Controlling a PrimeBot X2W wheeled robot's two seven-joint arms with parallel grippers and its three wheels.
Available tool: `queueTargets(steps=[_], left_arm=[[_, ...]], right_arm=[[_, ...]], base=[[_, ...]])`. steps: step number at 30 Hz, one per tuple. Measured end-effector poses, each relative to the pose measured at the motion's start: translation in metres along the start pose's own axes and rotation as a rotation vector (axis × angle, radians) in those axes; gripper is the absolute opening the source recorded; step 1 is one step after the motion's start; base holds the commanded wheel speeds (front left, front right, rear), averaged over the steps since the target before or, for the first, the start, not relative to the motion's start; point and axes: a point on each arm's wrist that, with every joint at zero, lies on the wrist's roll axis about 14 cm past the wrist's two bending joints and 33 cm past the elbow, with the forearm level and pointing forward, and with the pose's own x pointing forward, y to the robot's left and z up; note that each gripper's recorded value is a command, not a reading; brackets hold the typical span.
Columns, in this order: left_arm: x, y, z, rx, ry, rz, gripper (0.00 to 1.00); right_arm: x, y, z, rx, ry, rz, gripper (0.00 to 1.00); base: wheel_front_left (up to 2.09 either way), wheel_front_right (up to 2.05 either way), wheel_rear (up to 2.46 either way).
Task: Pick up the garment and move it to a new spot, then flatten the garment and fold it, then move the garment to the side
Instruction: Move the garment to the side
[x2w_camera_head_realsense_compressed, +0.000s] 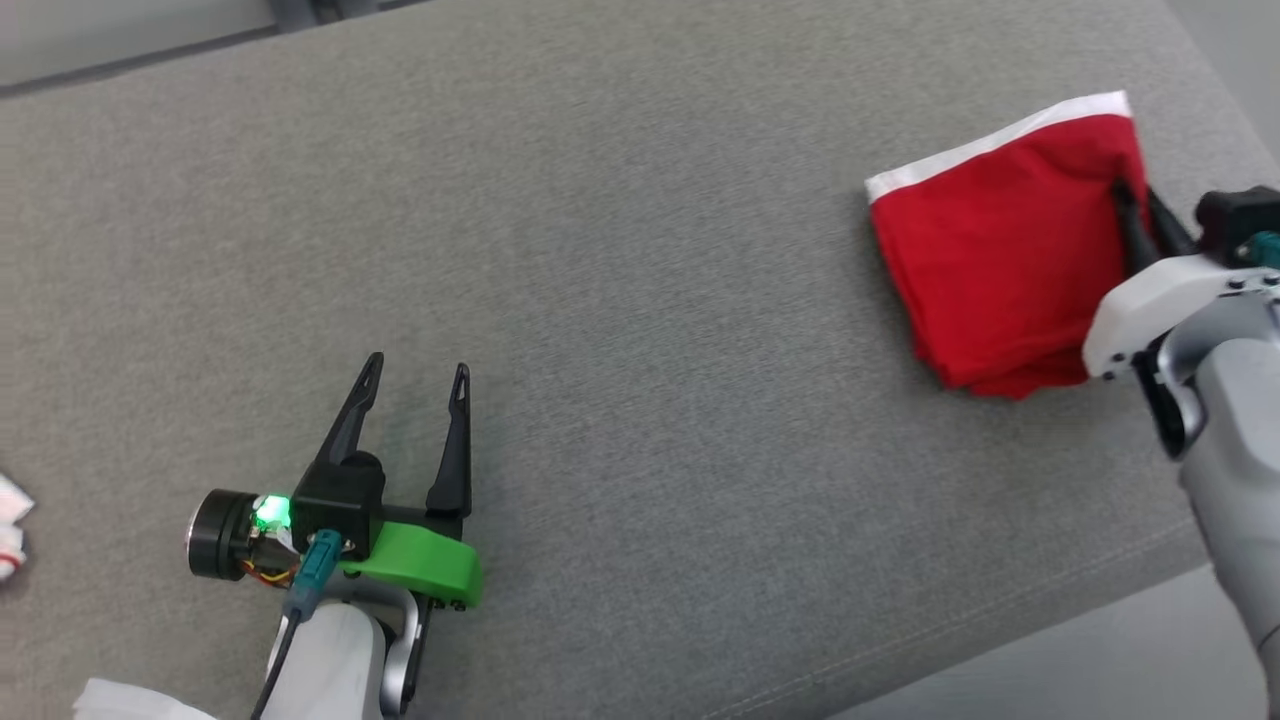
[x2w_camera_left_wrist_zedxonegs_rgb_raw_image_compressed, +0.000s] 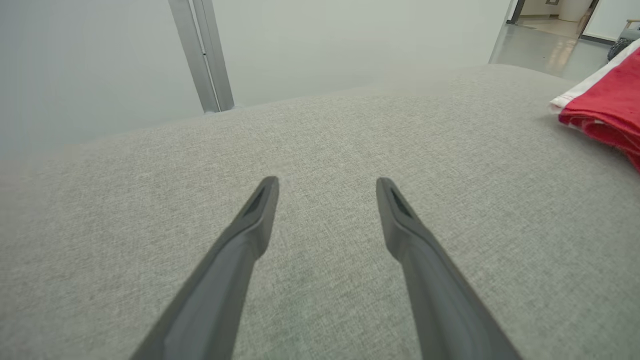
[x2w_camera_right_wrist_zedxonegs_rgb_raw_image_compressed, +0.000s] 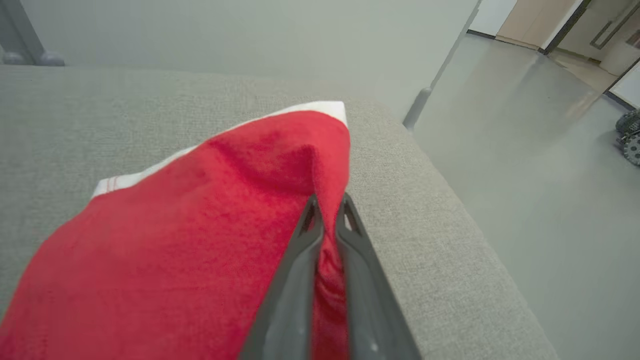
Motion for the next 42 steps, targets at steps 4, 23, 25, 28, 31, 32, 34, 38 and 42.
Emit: queueTargets(steps=[4,23,25,28,31,32,34,38,42], left_arm=[[-0.006,0.027,-0.001,0.002,-0.002,0.08,1.0],[-0.034,0.086,-0.028,-0.004,0.069,0.259,1.0],[-0.034,0.087,-0.024,-0.005,0.059,0.267,1.0],[-0.036,0.088,-0.017,-0.003,0.045,0.279,1.0],[-0.04,0.09,-0.011,-0.005,0.032,0.298,1.0],[-0.042,0.091,-0.009,-0.004,0.028,0.303,1.0],[-0.046,0.092,-0.004,-0.006,0.018,0.314,1.0],[-0.055,0.093,0.004,-0.015,0.002,0.339,1.0],[-0.067,0.098,0.013,-0.012,-0.013,0.373,1.0]], right_arm=[[0.024,-0.021,-0.001,-0.07,0.03,-0.042,0.0],[0.071,-0.06,0.02,-0.098,-0.049,-0.232,1.0],[0.073,-0.044,0.036,-0.084,-0.108,-0.212,1.0],[0.073,-0.01,0.056,-0.066,-0.183,-0.143,1.0],[0.067,0.022,0.071,-0.044,-0.247,-0.069,1.0],[0.063,0.032,0.075,-0.029,-0.267,-0.044,1.0],[0.056,0.05,0.08,-0.003,-0.294,0.001,1.0],[0.04,0.079,0.081,0.046,-0.319,0.086,1.0],[0.023,0.103,0.073,0.101,-0.312,0.152,1.0]], base=[[0.0,0.0,0.0],[0.0,0.0,0.0],[0.0,0.0,0.0],[0.0,0.0,0.0],[0.0,0.0,0.0],[0.0,0.0,0.0],[0.0,0.0,0.0],[0.0,0.0,0.0],[0.0,0.0,0.0]])
